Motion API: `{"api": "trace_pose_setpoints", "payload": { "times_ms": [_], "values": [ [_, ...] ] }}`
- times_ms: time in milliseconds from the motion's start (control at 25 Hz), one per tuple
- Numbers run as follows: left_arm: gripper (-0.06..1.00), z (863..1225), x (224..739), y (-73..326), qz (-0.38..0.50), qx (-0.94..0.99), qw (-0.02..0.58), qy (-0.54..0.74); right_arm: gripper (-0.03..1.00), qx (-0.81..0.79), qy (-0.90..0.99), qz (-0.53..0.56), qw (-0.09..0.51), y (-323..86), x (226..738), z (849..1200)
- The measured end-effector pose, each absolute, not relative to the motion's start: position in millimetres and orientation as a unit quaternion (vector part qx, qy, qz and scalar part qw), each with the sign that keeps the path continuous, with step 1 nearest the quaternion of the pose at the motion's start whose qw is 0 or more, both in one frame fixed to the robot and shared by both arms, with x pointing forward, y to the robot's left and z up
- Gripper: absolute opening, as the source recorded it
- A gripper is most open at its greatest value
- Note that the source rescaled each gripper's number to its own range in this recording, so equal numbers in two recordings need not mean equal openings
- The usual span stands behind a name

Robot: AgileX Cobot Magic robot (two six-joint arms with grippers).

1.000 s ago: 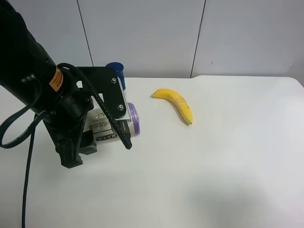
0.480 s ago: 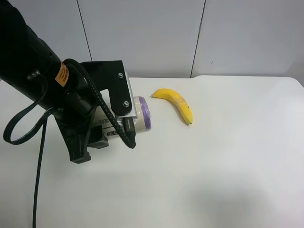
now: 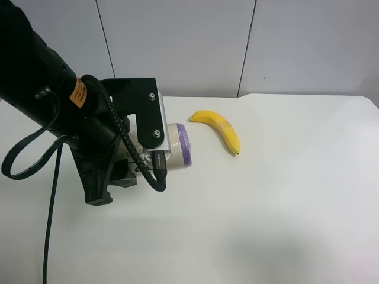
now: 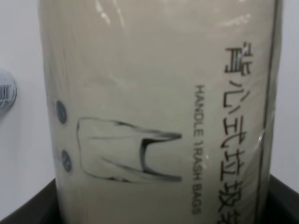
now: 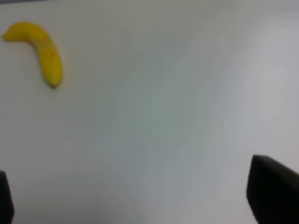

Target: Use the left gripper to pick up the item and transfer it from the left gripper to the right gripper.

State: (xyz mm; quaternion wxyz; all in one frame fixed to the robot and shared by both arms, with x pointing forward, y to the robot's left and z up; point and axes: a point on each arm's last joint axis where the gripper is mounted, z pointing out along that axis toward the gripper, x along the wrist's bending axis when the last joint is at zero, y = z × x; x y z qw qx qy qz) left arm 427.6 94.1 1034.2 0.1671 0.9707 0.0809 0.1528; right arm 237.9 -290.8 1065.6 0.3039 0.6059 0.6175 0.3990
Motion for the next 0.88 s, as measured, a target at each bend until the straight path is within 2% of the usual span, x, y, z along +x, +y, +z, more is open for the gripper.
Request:
{"api": "trace_pose_setpoints", "payload": {
  "times_ms": [280,600,880],
  "values": [
    [0.0,1034.7,428.2,93.2,0.156,0.969,0.173,0.08,1.0,0.592,0.678,0.39,0.195,-273.1,286.4,1096.6],
    [0.0,1035.8,429.5,91.5,0.163,0.966,0.183,0.079,1.0,0.549,0.735,0.39,0.084,-245.9,345.4,1085.9],
    [0.0,1036.0,429.7,91.2,0.165,0.966,0.185,0.078,1.0,0.513,0.729,0.454,0.001,-220.7,383.6,1079.2]
  ]
}}
